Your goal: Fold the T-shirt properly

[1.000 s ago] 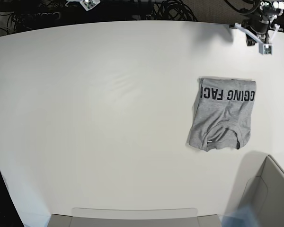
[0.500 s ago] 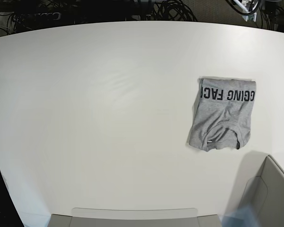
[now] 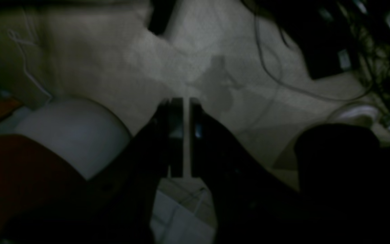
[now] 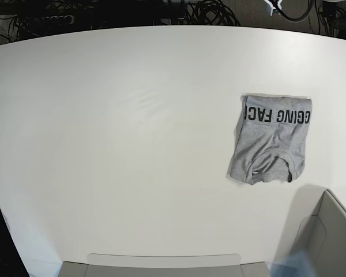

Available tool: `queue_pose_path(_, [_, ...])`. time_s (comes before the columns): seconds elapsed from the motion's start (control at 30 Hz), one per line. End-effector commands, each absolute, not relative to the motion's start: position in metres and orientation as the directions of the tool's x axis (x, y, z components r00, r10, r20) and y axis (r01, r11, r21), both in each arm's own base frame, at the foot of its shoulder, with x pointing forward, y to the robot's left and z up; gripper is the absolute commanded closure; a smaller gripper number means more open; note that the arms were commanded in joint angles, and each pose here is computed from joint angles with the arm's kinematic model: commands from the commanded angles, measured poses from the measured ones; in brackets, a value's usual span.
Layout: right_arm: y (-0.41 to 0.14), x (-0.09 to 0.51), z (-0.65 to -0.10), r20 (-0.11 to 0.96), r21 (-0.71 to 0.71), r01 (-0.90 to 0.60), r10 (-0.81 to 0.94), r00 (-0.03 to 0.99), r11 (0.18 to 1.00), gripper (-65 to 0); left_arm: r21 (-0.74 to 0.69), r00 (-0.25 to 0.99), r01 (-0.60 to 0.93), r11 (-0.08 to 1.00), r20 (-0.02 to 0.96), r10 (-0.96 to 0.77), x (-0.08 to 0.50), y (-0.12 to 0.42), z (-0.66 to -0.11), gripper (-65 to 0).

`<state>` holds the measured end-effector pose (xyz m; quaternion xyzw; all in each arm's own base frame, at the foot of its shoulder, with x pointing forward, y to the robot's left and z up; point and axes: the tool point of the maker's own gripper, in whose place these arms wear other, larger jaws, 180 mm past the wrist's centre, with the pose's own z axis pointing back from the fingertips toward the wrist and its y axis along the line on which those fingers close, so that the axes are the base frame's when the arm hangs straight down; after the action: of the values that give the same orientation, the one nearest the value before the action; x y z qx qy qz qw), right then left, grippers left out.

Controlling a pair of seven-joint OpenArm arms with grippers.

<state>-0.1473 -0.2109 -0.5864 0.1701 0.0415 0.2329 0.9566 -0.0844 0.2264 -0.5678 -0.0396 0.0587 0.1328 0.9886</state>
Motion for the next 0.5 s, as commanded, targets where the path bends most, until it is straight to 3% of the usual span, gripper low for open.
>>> queue_pose_path(0.0, [-0.216,-0.152,-0.586,-0.003,0.350,-0.429,0.458,0.889,0.833,-2.9,-0.047,0.963,-0.242,0.969,-0.131,0.234,-0.089,0.230,-0.573,0.0])
queue_pose_path(0.13, [-0.216,-0.144,-0.598,0.035,0.344,-0.431,0.447,0.894,0.834,-3.0,-0.035,0.974,-0.172,0.984,-0.152,0.165,-0.096,0.216,-0.603,0.0])
queue_pose_path(0.27, [-0.229,-0.131,-0.606,0.063,0.312,-0.434,0.437,0.897,0.845,-3.0,-0.026,0.971,-0.199,0.980,-0.141,0.193,-0.095,0.214,-0.619,0.0])
queue_pose_path(0.47, [-0.240,-0.104,-0.615,0.091,0.265,-0.429,0.421,0.903,0.863,-3.0,0.007,0.967,-0.255,0.967,-0.002,0.255,-0.087,0.221,-0.636,0.0])
